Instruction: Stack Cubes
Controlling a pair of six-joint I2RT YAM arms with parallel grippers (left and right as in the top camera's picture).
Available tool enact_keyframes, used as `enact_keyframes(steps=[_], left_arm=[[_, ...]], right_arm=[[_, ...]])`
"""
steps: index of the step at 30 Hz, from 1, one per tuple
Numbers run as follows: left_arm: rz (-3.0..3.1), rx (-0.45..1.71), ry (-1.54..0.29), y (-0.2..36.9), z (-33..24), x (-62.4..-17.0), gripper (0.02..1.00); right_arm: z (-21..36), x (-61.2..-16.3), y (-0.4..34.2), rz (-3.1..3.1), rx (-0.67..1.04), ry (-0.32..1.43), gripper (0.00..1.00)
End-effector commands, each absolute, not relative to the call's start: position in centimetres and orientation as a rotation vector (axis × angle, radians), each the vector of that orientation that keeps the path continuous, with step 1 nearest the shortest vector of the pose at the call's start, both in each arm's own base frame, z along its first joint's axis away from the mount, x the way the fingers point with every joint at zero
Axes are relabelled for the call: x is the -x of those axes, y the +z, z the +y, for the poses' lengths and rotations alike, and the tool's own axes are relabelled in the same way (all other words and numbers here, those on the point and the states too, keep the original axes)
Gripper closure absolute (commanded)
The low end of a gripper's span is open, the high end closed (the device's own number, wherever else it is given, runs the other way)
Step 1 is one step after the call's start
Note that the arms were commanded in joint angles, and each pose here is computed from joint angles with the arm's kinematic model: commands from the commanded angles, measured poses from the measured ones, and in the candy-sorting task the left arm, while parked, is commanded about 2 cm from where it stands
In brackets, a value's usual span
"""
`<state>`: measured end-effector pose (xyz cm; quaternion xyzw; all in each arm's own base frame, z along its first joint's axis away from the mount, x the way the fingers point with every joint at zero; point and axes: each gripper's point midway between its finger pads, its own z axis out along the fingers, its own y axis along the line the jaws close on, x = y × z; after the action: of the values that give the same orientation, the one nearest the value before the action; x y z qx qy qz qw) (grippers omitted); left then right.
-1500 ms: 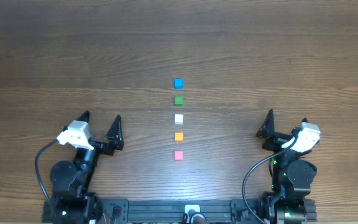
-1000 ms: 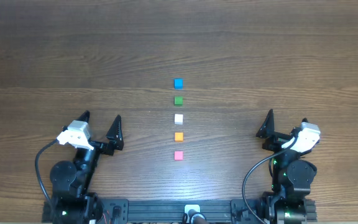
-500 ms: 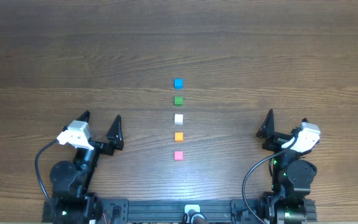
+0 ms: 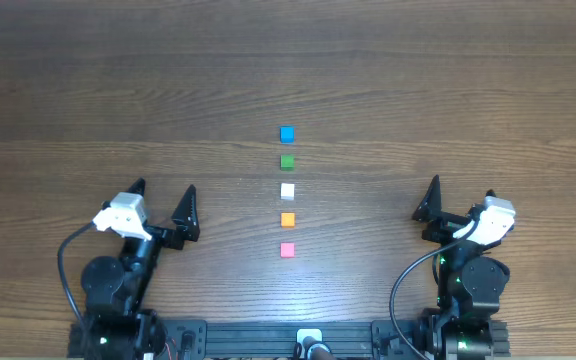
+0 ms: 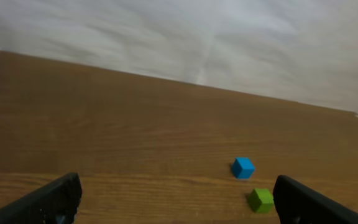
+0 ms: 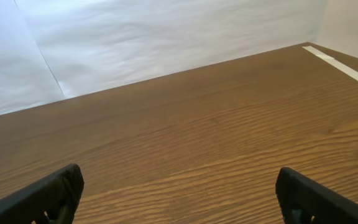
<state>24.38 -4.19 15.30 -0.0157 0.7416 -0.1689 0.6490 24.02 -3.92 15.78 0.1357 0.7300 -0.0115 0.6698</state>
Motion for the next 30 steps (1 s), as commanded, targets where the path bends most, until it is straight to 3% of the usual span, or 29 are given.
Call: enact_keyframes(steps=[1,8,13,24,30], left_arm=[[1.677,-0.034,-0.468,19.0,-5.7,-24.0,0.02],[1.889,-0.117,-0.653,24.9,-9.1,-22.9,0.02],[2.191,-0.016,-0.789,25.7,-10.5,-21.4,0.02],[2.585,0.138,-0.931,23.0,-14.8,-22.2,0.02],[2.791,0.171,-0.786,18.5,-18.2,-22.1,0.02]], right_arm=[[-4.2,-23.9,15.6,1.66,-0.315,-0.046,0.009],[-4.2,-23.9,15.6,1.66,-0.315,-0.046,0.007],[-4.2,-23.9,15.6,1.66,-0.315,-0.046,0.009],[-4.2,-23.9,15.6,1.659,-0.315,-0.046,0.007],[-4.2,-23.9,15.6,1.66,-0.315,-0.046,0.007]])
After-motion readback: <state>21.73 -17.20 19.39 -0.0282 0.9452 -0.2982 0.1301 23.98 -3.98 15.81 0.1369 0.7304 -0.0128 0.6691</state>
